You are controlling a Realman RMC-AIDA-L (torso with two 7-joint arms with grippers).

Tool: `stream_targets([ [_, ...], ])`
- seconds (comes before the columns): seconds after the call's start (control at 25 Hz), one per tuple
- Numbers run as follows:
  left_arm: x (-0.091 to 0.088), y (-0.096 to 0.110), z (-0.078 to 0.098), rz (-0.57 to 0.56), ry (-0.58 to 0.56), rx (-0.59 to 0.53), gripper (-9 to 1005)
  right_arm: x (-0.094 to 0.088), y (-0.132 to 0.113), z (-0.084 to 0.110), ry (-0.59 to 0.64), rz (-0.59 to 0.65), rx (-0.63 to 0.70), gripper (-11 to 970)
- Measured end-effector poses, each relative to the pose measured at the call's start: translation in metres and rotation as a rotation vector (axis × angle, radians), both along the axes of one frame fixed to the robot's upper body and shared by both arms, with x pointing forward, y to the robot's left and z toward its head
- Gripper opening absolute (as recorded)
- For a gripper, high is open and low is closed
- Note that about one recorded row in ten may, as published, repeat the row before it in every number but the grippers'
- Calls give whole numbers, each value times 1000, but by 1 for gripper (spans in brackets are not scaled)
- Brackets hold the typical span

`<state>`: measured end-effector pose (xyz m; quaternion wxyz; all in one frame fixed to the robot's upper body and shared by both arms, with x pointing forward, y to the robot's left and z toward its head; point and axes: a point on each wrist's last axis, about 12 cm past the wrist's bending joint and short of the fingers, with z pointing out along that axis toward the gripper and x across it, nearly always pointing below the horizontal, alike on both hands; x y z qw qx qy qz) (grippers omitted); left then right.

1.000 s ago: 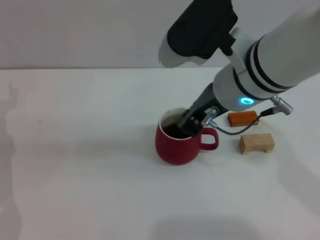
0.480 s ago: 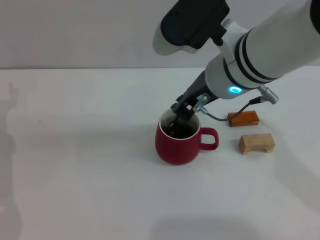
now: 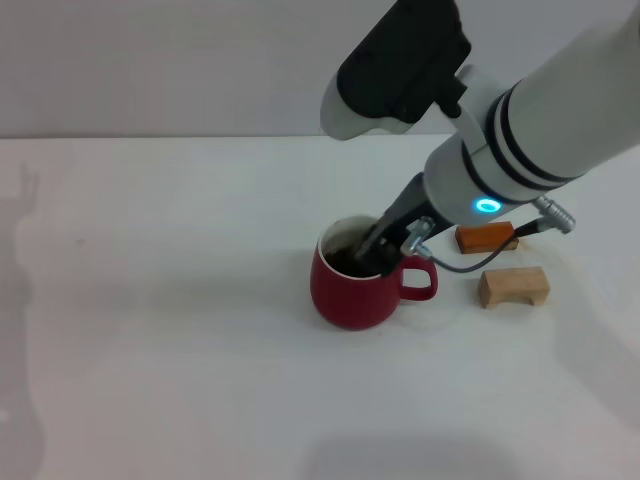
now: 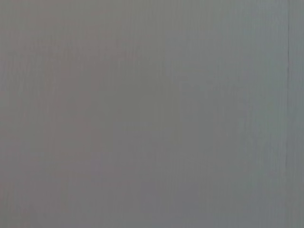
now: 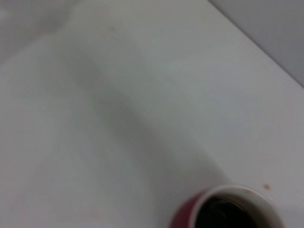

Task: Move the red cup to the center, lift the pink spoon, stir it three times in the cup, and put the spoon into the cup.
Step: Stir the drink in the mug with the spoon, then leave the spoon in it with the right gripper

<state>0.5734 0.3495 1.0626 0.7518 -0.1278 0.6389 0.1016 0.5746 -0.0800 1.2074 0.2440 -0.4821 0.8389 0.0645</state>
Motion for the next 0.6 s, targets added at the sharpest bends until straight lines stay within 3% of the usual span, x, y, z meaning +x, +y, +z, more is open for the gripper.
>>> stream_targets([
  [0.6,-2,3,-1,5,-2,-1,843,2,-2,-5,-74,42,58,158],
])
